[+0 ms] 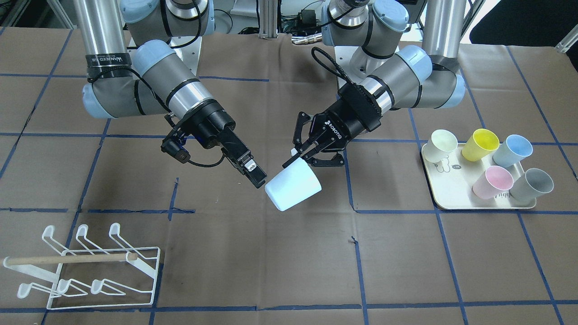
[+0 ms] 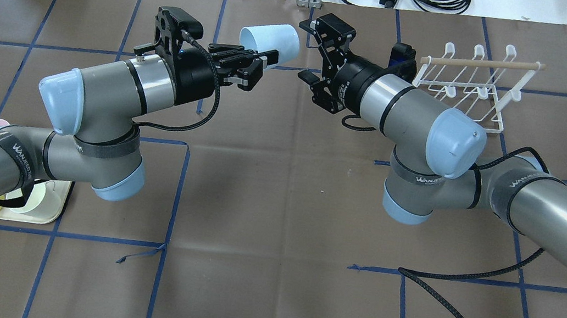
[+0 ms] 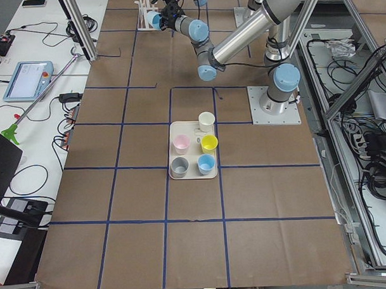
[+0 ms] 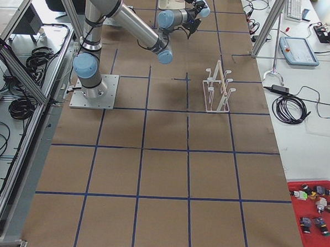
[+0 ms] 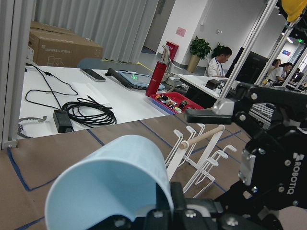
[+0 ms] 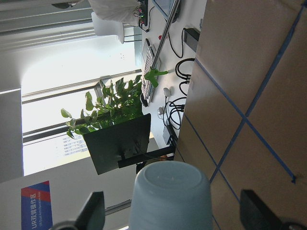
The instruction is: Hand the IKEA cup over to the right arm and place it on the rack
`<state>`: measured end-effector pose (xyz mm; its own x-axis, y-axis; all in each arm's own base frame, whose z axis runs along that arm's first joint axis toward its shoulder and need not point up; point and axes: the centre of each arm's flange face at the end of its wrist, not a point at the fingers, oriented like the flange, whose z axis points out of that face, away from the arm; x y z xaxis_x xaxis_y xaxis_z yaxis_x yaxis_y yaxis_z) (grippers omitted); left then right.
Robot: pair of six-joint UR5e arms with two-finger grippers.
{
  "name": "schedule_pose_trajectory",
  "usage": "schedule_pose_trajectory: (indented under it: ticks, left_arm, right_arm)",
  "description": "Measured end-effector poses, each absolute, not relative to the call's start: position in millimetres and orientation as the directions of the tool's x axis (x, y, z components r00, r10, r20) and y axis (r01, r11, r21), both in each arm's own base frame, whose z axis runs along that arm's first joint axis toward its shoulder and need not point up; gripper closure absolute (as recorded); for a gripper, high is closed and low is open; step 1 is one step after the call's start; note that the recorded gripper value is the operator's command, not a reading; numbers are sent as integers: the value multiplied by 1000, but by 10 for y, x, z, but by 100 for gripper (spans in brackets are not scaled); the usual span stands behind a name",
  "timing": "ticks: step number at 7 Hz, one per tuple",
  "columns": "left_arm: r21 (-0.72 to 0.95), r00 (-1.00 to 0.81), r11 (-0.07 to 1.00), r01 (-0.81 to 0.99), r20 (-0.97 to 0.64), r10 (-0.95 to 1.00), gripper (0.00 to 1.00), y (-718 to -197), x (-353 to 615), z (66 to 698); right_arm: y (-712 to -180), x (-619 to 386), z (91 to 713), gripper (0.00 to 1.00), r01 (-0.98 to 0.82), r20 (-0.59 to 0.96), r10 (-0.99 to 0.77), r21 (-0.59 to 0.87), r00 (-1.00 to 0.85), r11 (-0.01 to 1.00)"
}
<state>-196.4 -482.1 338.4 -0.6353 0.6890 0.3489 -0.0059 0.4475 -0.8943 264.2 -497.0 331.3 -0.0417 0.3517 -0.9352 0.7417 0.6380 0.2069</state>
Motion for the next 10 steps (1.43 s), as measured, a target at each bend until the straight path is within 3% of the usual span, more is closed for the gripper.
schedule_pose_trajectory:
  ticks: [10]
  left_arm:
    - [-893,-634,450,-9,353,688,100,-4814,-1971,3396]
  right_arm:
    - [-5140,3021,3170,1,714,-924,383,253,-23,652]
